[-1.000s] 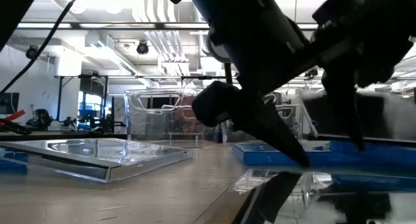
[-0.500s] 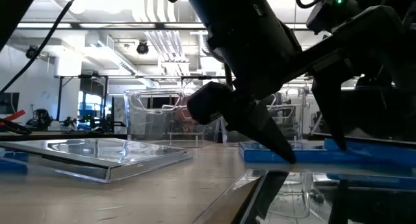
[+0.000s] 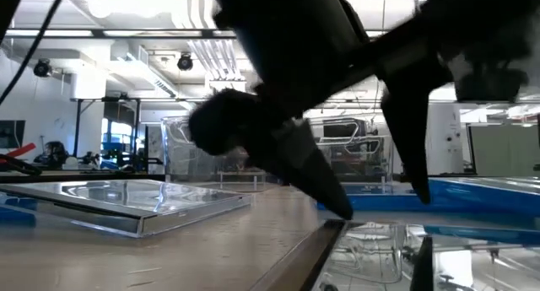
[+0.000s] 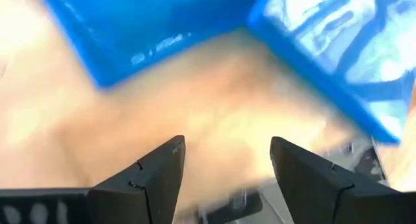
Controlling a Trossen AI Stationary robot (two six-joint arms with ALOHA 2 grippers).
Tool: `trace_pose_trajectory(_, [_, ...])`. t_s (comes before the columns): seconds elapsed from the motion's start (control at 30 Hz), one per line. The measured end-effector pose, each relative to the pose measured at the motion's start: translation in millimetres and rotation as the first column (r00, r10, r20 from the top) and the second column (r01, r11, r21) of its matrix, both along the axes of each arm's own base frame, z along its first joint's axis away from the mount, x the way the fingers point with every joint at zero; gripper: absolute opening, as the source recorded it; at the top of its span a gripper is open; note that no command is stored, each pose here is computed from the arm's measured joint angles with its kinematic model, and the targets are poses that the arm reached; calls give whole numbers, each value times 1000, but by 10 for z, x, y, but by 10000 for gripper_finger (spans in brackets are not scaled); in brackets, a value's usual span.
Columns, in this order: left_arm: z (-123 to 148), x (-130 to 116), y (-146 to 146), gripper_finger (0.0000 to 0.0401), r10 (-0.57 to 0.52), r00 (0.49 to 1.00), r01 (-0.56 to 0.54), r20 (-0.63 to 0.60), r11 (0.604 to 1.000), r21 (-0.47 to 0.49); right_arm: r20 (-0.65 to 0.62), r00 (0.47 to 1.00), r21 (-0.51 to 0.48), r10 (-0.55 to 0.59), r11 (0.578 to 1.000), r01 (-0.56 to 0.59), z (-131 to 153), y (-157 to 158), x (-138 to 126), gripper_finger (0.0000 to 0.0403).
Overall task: Pick & place jewel cases by type
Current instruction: Put the black CD case into the right transparent bin
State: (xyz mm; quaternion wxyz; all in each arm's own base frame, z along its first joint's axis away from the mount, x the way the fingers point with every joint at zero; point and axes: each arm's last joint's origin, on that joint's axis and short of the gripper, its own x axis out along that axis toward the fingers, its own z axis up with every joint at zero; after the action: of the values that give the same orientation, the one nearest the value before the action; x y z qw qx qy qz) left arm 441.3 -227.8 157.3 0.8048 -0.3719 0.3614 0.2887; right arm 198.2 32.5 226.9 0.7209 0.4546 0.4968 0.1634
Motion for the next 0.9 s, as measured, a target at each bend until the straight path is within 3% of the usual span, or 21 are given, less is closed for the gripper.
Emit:
trace_pose_trajectory(0.1, [78, -64, -113, 213, 23, 1000, -23, 5, 1000, 5, 166, 981, -54, -98, 993, 109, 417, -134, -24, 13])
trace_pose_trajectory(0.2, [173, -98, -158, 213, 43, 999, -43, 10, 999, 34, 305, 937, -287, -172, 921, 262, 754, -404, -77, 13])
trace_pose_trajectory(0.27, [204, -98, -146, 213, 51, 999, -51, 9, 997, 50, 283, 947, -460, -149, 846, 271, 822, -606, -77, 13])
trace_pose_trajectory(0.33, [223, -87, -116, 213, 55, 998, -55, 4, 997, 62, 222, 968, -530, -118, 819, 221, 816, -809, -21, 13])
trace_pose_trajectory(0.53, [252, -34, -46, 213, 60, 998, -61, 11, 996, 65, 72, 997, -590, -30, 804, 67, 496, -1346, 408, 13])
trace_pose_trajectory(0.73, [252, -32, -44, 213, 106, 994, -107, 27, 994, 32, -183, 975, -510, 124, 836, -202, 125, -1573, 735, 13])
trace_pose_trajectory(0.9, [255, -31, -39, 213, 134, 990, -136, 49, 990, 41, -240, 963, -532, 123, 813, -236, 25, -1673, 892, 23])
